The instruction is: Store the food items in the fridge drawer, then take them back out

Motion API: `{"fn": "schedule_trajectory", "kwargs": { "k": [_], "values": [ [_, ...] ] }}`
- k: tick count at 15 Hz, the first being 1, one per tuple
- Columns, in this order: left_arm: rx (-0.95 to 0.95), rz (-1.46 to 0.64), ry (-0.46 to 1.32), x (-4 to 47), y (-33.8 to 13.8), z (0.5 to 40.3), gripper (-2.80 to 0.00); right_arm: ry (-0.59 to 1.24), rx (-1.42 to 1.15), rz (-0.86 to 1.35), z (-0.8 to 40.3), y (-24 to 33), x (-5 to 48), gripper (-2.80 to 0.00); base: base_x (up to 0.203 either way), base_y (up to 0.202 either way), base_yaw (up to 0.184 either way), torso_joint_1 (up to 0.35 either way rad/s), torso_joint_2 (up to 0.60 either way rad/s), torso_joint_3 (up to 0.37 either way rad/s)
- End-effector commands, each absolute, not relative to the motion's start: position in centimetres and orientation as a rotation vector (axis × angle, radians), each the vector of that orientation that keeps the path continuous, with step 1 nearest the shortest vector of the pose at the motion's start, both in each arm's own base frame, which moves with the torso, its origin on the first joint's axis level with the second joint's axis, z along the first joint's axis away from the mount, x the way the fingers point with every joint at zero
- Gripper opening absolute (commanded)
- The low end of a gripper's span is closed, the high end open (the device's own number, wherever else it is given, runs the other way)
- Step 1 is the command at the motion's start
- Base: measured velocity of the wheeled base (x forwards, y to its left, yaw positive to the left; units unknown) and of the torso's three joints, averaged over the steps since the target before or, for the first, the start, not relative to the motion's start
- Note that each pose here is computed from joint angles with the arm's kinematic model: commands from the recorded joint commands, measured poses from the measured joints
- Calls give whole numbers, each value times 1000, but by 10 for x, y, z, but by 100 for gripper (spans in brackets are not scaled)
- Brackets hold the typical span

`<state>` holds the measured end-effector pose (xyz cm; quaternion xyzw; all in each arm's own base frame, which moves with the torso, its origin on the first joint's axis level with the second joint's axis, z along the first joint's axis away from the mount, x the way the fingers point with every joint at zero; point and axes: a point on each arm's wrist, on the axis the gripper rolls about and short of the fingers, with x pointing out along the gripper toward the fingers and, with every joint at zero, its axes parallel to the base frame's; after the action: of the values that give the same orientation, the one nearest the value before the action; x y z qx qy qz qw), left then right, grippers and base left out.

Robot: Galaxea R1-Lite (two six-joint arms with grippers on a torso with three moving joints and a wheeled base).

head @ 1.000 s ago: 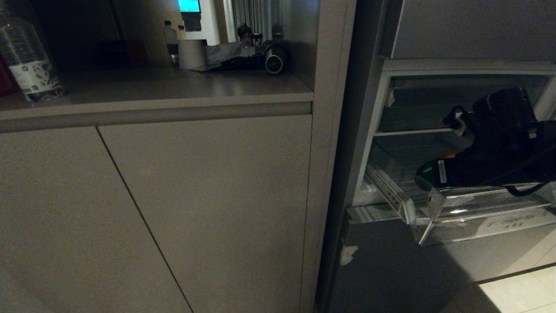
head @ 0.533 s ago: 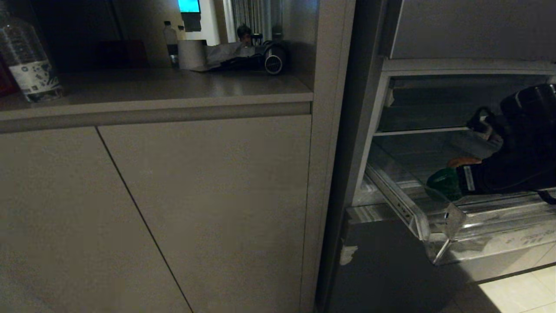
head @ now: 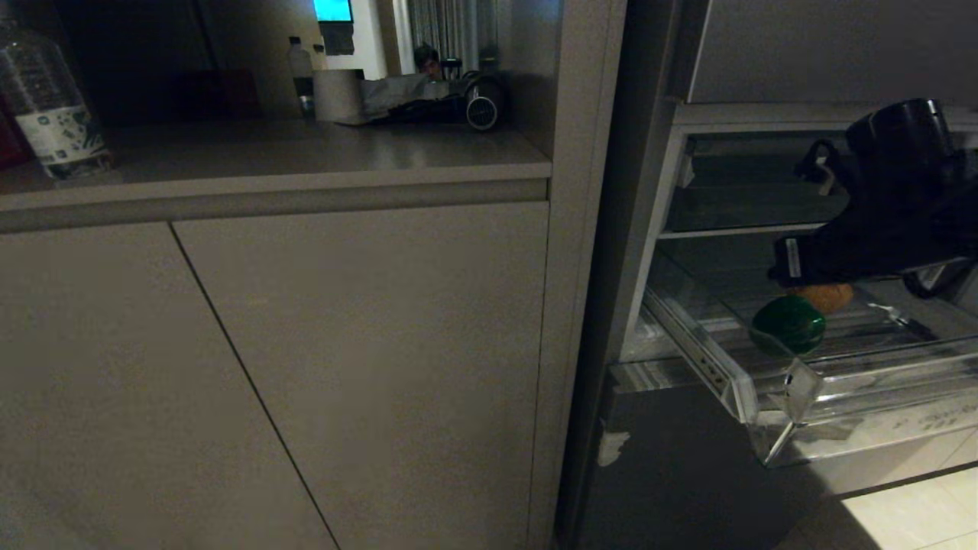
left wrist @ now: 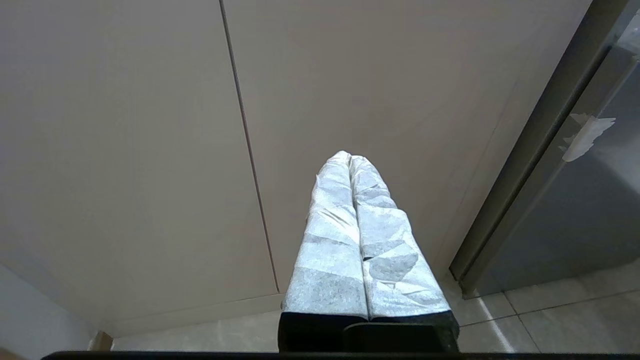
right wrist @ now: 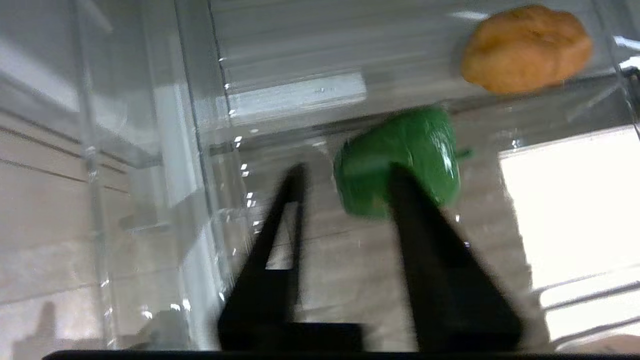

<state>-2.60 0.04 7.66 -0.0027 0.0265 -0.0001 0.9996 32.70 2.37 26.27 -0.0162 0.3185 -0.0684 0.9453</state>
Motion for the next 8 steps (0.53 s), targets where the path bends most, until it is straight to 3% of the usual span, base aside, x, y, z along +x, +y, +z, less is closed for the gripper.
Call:
{"fn": "schedule_trajectory", "kwargs": {
  "k": [1, 8],
  "values": [
    [-6, 0, 54, -26, 0, 77, -280, 701, -67, -141, 248, 22, 353, 0, 0, 0, 0, 0, 0, 0],
    [-6, 0, 54, -26, 0, 77, -280, 793, -113, -219, 242, 11, 376, 0, 0, 0, 0, 0, 0, 0]
  ]
}}
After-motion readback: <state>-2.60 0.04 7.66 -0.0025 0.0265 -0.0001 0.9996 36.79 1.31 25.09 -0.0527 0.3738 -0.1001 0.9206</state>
